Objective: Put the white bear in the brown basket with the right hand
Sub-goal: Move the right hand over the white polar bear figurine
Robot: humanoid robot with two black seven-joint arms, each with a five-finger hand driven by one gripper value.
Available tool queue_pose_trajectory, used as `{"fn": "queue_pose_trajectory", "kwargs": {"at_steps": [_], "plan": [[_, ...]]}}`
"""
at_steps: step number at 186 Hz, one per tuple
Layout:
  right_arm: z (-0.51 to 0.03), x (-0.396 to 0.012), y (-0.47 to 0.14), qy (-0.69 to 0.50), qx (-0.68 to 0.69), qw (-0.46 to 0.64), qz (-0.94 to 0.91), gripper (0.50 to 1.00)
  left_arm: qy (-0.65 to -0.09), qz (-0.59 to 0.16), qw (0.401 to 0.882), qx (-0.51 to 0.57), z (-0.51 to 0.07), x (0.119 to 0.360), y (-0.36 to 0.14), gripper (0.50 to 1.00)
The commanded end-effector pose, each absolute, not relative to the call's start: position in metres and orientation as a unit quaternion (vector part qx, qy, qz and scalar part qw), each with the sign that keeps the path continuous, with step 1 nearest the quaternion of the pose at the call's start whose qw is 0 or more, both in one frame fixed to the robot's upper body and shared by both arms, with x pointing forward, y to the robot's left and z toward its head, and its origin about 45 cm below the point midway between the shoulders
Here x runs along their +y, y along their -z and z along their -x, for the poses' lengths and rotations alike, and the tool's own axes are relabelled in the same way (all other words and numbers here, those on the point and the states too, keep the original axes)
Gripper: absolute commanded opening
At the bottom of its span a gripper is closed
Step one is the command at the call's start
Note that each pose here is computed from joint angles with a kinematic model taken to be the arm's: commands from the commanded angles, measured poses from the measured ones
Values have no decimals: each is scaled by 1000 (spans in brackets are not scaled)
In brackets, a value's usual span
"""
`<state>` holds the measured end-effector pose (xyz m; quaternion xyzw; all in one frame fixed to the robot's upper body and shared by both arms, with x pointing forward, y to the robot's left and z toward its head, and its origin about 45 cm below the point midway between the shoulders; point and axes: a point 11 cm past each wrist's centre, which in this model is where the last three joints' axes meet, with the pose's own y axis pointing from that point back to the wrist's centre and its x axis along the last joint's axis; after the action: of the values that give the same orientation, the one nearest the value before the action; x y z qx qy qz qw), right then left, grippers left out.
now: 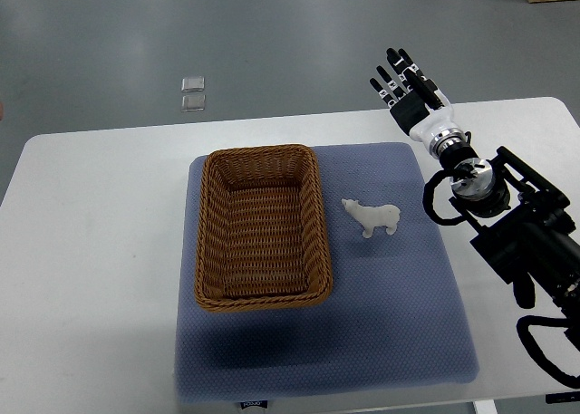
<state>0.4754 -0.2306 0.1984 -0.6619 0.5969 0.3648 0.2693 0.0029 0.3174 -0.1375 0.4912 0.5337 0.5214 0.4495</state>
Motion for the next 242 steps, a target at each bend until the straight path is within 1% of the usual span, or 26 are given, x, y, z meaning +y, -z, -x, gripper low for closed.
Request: {"fn": "queue_pose_trajectory", "kwargs": {"at_steps": [1, 70, 99, 131, 150, 166, 197, 223, 242], "plan": [[-475, -231, -198, -365, 597, 269, 662, 924, -522, -491, 449, 534, -3, 317, 137, 1000], [-476, -230, -203, -355, 591, 260, 676, 924, -522, -491, 449, 534, -3, 318, 137, 1000], [-481, -237, -229, -302, 580, 228, 721, 924, -522, -490, 449, 534, -3, 317, 137, 1000], [-486, -222, -262, -170, 534, 89, 823, 924, -521, -490, 450, 534, -3, 317, 138, 1000], [-482, -220, -277, -87, 484, -26, 870, 924, -521, -490, 450, 535, -3, 317, 138, 1000], [-482, -216, -291, -18, 448, -105, 888, 924, -522, -490, 450, 534, -3, 317, 137, 1000], [-467, -204, -312, 102, 324, -290, 895, 924, -521, -490, 450, 535, -3, 317, 138, 1000], [-451, -197, -314, 167, 231, -408, 867, 924, -521, -489, 451, 535, -4, 316, 138, 1000], [-439, -197, -292, 204, 182, -472, 838, 924, -520, -488, 452, 536, -4, 315, 138, 1000]]}}
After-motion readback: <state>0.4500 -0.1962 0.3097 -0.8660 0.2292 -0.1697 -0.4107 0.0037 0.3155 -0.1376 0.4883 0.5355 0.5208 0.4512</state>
